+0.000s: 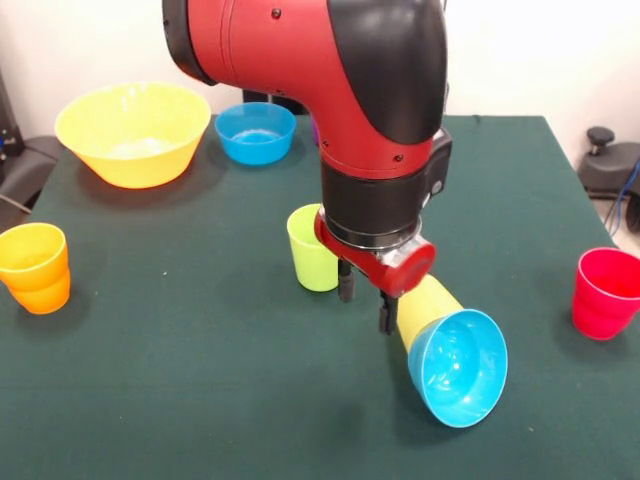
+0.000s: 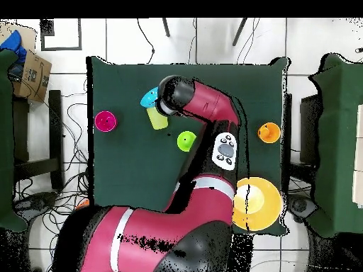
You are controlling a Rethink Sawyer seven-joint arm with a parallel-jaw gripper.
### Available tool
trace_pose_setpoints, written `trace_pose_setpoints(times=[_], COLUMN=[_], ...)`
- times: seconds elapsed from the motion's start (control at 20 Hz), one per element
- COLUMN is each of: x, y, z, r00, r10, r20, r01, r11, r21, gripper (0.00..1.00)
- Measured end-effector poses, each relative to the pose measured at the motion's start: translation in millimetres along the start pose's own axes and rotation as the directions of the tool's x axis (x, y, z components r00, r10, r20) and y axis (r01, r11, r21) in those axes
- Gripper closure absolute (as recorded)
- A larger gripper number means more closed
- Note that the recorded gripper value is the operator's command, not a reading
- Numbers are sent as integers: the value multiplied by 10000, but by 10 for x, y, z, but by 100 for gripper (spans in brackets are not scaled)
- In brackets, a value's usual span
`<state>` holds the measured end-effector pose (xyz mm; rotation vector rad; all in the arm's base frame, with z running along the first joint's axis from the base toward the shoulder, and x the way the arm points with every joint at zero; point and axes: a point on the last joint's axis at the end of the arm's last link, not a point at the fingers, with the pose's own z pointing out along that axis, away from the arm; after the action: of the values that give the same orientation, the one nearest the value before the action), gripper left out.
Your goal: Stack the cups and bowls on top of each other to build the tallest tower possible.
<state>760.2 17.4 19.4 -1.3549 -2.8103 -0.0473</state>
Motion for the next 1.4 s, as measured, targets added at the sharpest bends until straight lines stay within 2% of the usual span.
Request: trace_pose_setpoints(times=[0.5, 0.85, 1.4], x=[-65, -37, 199], y=[112, 137, 353], z=[-81, -100, -172], r00=[9968, 9968, 9968], r10=[802, 801, 782], r20=[36, 88, 166], r01=[-800, -798, -776], r11=[9963, 9964, 9963], r21=[-315, -295, -362], gripper=[0, 0, 0])
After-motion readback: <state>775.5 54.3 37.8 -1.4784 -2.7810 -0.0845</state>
